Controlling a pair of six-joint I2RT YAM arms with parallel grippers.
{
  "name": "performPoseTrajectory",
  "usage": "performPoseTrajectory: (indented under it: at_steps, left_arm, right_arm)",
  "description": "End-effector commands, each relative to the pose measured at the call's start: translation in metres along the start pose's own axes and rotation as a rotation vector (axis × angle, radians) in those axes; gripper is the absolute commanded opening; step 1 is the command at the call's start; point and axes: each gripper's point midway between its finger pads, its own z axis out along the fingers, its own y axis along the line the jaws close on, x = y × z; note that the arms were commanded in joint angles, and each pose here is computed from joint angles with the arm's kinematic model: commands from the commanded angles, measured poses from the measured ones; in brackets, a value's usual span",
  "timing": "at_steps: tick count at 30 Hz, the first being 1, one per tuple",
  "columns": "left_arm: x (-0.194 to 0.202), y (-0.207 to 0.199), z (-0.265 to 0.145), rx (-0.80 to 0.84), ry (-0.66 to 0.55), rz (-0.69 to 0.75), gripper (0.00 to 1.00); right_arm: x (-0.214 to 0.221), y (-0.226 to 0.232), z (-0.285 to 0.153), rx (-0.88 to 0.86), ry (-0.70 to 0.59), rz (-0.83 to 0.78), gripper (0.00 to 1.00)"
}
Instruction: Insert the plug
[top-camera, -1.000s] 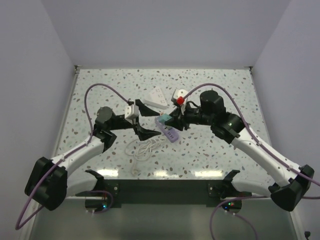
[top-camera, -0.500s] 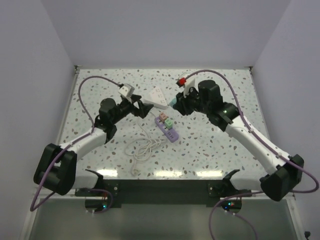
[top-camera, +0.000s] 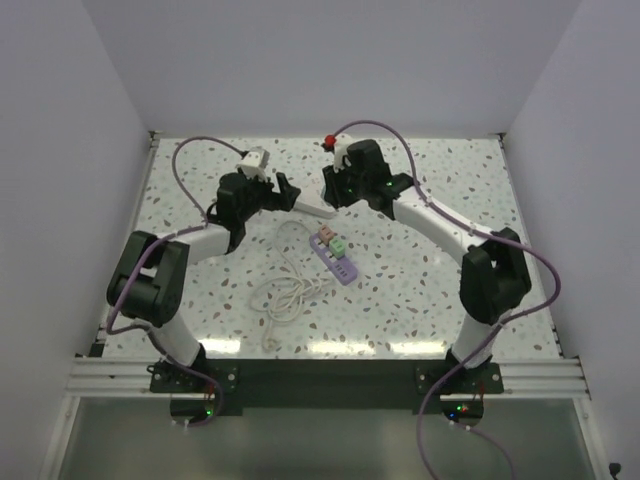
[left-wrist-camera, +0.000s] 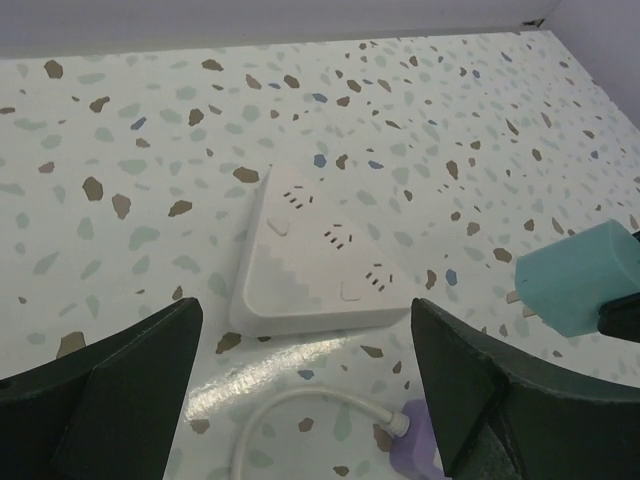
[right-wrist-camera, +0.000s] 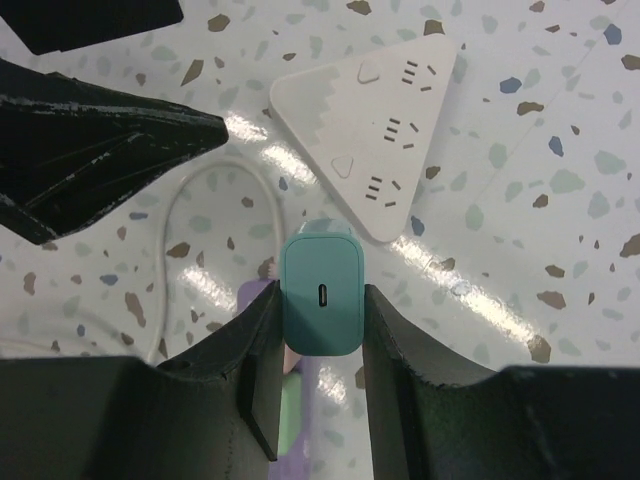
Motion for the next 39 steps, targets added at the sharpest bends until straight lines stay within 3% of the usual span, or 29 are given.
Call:
performPoseTrajectory:
  at_steps: [1,11,18,39]
  left_arm:
    - [-0.021,0.003,0.019,0.012,-0.061,-0.013,0.91]
    - [0.009,0.021,0.049,0.027,-0.003,-0.049,0.91]
    - [0.023,0.026,0.056,0.03,0.024,-0.057,0.91]
    - [0.055,0.027,0.067,0.069,0.078,-0.11,0.89]
  right_arm:
    - [-0.037,-0.008,0.015,0.021,-0.095,0.037,0.0]
    - [0.001,-0.029,0.078,0.013,-0.005,0.158,0.0]
    - [0.004,-0.037,0.1,0.03,-0.004,0.201,0.0]
    - [0.011,-0.047,0.104,0.106,0.053,0.261,0.0]
